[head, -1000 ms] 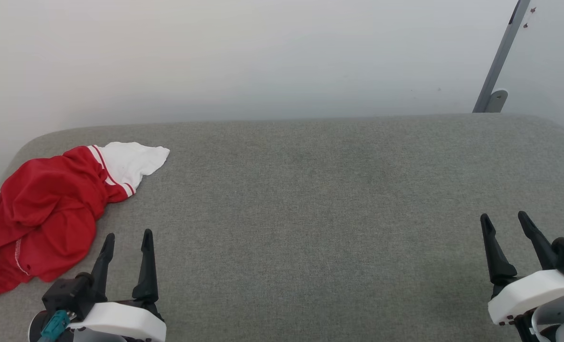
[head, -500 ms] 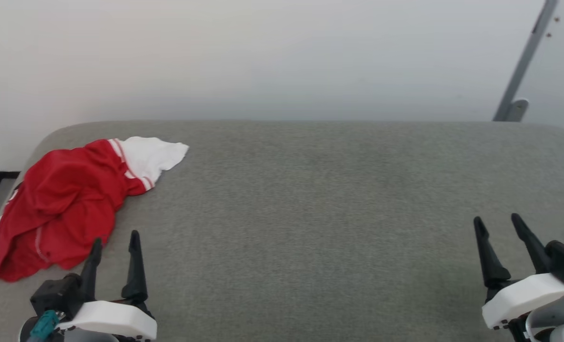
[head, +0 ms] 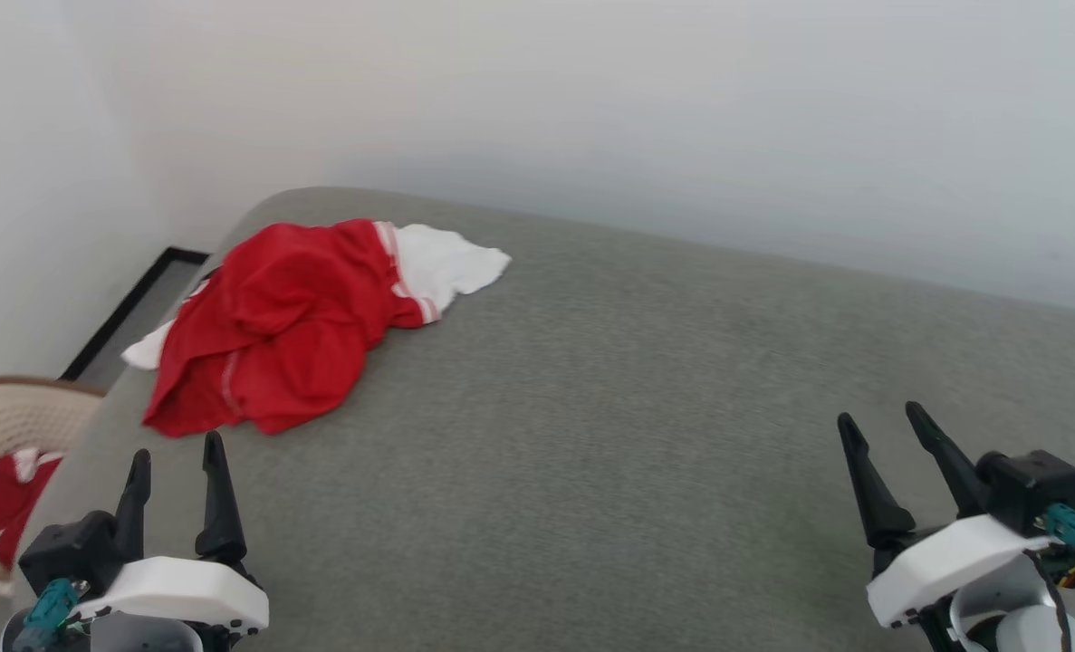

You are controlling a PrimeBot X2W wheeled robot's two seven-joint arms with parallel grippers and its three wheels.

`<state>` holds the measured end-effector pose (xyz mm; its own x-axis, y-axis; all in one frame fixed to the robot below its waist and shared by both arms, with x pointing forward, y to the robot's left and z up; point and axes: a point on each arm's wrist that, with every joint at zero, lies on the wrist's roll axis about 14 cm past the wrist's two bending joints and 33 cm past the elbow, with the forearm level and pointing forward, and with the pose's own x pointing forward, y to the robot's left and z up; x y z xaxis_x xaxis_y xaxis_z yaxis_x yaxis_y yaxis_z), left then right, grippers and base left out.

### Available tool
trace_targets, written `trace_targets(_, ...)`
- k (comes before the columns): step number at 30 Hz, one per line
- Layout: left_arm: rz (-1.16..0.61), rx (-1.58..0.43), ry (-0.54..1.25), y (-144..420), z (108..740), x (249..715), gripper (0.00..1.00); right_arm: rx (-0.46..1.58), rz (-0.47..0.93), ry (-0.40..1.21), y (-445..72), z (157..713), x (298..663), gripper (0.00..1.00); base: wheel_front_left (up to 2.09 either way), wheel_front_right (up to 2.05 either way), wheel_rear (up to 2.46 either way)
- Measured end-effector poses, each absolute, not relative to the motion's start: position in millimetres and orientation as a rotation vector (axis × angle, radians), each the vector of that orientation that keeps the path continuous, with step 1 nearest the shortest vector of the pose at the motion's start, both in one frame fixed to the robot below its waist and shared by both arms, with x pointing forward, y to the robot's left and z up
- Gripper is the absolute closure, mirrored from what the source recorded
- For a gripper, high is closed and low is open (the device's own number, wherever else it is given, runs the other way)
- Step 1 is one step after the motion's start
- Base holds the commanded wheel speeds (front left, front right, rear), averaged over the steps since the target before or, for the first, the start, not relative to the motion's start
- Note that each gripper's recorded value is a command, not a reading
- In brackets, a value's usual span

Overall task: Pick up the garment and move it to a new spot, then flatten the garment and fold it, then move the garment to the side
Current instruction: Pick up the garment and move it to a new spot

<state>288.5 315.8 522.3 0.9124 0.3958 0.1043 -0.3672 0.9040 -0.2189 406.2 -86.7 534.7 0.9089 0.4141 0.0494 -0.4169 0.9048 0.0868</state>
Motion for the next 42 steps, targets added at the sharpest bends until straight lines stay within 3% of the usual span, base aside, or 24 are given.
trace_targets(8, 0.508, -0.197, -0.16, 343, 521, 254, 0.0, 0.086, 0.583, -0.024, -32, 538, 411, 0.0, 0.0, 0.0, 0.0)
trace_targets(19, 0.571, -0.206, -0.158, 357, 519, 241, 0.0, 0.078, 0.644, -0.018, -11, 536, 418, 0.0, 0.0, 0.0, 0.0)
trace_targets(25, 0.519, -0.183, -0.172, 361, 535, 276, 0.0, 0.081, 0.614, -0.026, -24, 537, 428, 0.0, 0.0, 0.0, 0.0)
trace_targets(34, 0.422, -0.13, -0.146, 370, 554, 363, 0.0, 0.055, 0.566, -0.049, -54, 540, 454, 0.0, 0.0, 0.0, 0.0)
trace_targets(42, 0.367, -0.107, -0.011, 368, 531, 446, 0.0, 0.032, 0.516, -0.055, -88, 534, 479, 0.0, 0.0, 0.0, 0.0)
